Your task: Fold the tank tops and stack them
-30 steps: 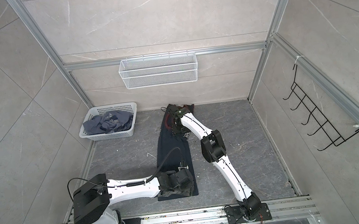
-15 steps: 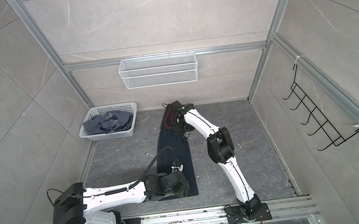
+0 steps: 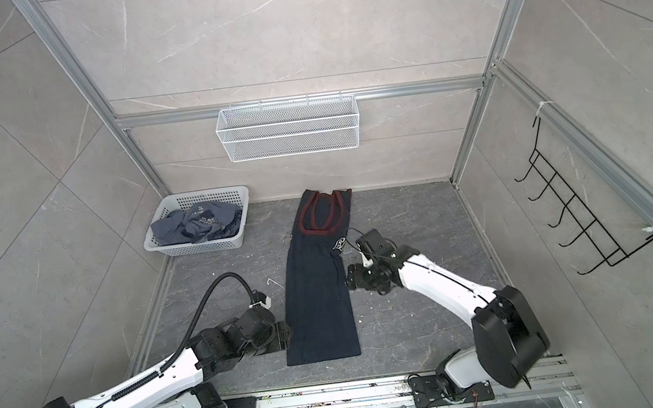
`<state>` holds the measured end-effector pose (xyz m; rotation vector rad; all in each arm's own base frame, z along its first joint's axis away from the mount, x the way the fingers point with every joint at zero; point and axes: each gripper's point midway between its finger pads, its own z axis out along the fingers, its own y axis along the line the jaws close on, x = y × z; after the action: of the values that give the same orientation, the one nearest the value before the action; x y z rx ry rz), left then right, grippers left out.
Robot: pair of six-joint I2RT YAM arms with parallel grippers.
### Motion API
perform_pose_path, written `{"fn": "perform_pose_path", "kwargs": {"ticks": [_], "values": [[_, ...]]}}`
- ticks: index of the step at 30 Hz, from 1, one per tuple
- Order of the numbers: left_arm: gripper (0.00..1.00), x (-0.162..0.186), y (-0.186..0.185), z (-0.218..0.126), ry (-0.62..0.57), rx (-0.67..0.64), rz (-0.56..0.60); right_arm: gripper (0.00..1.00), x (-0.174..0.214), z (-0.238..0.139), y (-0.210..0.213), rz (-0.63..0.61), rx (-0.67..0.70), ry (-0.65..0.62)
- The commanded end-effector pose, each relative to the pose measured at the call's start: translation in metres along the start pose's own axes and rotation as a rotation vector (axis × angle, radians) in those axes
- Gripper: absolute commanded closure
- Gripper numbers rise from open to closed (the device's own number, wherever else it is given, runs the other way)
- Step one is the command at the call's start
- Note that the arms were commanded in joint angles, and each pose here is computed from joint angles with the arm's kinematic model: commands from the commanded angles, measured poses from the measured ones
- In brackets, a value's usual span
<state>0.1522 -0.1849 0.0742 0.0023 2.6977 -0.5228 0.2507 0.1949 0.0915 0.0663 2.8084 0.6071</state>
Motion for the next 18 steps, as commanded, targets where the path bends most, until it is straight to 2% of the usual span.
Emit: {"fn": "perform_pose_path", "kwargs": {"ticks": [1,4,8,18], "values": [[0.33,0.012,-0.013,0.007,0.066,0.095,-0.051,0.28,0.032,0.002,0.015,0.094,-0.122,0.02],[0.37,0.023,-0.017,0.017,0.107,0.132,-0.086,0.32,0.072,0.015,0.009,0.134,-0.146,0.07],[0.39,0.032,-0.016,0.025,0.149,0.14,-0.105,0.35,0.103,0.026,0.011,0.144,-0.182,0.108],[0.43,0.053,-0.006,0.045,0.232,0.104,-0.129,0.46,0.13,0.049,0.011,0.167,-0.169,0.128]]}}
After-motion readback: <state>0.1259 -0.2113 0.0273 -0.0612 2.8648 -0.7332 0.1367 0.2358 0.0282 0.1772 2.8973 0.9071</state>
